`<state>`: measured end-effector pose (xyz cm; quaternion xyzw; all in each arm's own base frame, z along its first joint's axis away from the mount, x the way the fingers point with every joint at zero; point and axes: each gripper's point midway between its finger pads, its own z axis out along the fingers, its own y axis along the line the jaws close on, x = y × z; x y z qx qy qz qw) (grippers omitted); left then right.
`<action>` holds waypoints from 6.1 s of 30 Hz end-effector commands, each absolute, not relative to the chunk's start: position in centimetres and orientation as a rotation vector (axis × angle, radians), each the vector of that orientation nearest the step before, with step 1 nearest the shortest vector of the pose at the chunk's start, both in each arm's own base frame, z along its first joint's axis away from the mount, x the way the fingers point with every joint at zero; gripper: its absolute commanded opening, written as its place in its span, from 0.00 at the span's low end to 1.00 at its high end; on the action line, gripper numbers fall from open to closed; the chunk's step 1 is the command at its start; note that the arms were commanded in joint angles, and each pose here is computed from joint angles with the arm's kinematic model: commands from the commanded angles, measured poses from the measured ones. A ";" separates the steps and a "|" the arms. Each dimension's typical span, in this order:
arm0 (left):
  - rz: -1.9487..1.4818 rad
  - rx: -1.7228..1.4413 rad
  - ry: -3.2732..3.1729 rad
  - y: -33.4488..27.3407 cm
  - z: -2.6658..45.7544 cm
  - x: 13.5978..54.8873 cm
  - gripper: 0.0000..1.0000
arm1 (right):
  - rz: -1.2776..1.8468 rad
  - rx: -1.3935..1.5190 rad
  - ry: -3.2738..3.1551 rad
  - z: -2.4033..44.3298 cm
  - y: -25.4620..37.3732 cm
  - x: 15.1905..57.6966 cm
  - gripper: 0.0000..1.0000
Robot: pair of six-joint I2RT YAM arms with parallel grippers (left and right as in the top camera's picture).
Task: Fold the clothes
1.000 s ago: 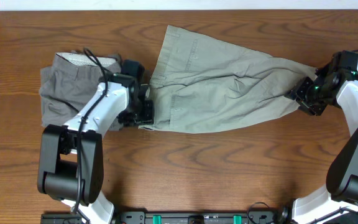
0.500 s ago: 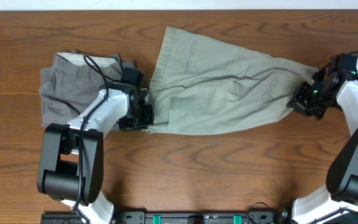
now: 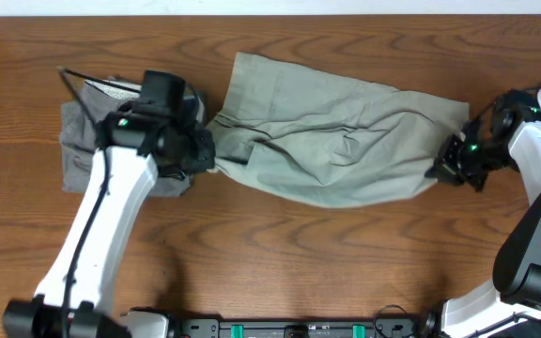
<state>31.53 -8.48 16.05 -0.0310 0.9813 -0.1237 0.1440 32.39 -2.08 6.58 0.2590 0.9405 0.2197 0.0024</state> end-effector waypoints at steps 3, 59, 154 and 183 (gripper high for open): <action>-0.204 -0.098 2.704 -6.7 17.0 34.6 0.06 | 0.828 0.643 2.725 8.9 -1.4 37.3 0.01; -0.038 -0.096 2.728 -5.1 14.3 36.5 0.06 | 0.563 0.244 2.969 4.5 -1.9 34.6 0.68; -0.187 -0.102 2.505 -7.0 16.9 41.4 0.15 | 0.787 0.269 2.903 2.5 0.5 36.6 0.59; -0.179 -0.103 2.539 -6.9 16.3 40.8 0.15 | 0.951 0.486 2.406 11.2 -4.0 46.6 0.15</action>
